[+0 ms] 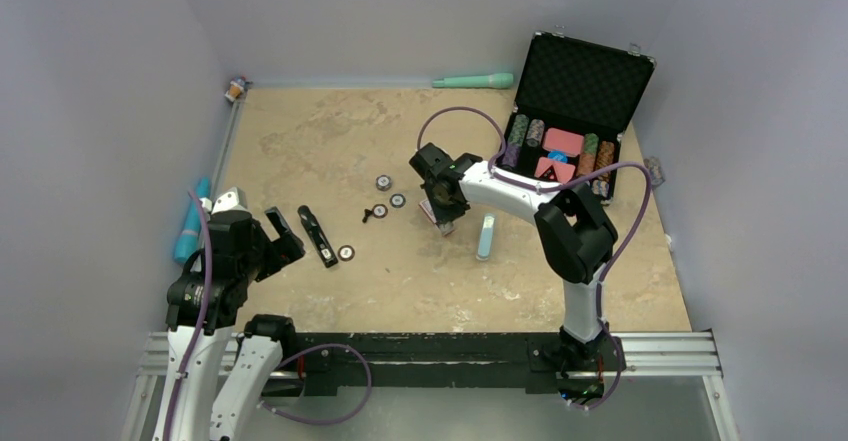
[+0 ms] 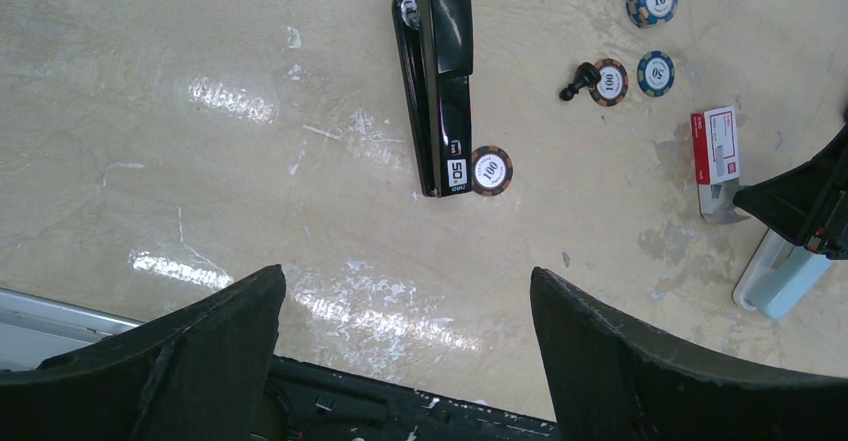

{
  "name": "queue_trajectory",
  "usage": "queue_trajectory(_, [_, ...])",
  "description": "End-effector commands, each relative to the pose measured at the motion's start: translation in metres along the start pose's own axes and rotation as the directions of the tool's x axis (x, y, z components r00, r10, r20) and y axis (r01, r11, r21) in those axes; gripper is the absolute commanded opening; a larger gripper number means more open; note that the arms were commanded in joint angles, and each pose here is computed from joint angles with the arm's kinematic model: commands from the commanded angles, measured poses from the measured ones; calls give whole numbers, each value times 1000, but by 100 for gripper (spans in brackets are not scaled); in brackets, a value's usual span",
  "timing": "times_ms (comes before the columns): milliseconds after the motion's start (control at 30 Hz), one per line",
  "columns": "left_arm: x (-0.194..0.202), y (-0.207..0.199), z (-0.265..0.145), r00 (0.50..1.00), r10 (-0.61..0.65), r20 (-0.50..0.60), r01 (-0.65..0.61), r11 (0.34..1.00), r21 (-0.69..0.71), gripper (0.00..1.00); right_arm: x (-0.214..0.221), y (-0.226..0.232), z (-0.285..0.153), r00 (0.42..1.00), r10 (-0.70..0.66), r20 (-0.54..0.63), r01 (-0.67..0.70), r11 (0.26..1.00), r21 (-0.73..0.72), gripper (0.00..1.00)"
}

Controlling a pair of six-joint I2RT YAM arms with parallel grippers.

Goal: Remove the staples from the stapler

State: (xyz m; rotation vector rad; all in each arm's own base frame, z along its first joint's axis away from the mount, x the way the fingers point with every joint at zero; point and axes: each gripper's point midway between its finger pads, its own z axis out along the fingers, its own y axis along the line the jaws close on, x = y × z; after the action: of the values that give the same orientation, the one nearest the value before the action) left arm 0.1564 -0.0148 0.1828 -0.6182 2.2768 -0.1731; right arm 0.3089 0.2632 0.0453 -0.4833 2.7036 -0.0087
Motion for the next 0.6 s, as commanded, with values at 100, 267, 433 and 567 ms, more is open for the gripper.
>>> queue_trajectory(100, [-2,-5,2,1000,-6,4,6,1000,19,96,-16,-5,-5,998,-8,57,7,1000,16,14])
queue_trajectory(267, [-2,-5,2,1000,-7,4,7,1000,18,96,-13,-7,-3,998,-19,54,18,1000,25,17])
queue_trajectory(433, [-2,-5,2,1000,-8,5,8,1000,17,96,-12,-6,-1,998,-25,49,24,999,23,20])
queue_trajectory(567, [-2,-5,2,1000,-8,4,8,1000,17,96,-12,-4,-1,999,-24,47,24,1000,14,27])
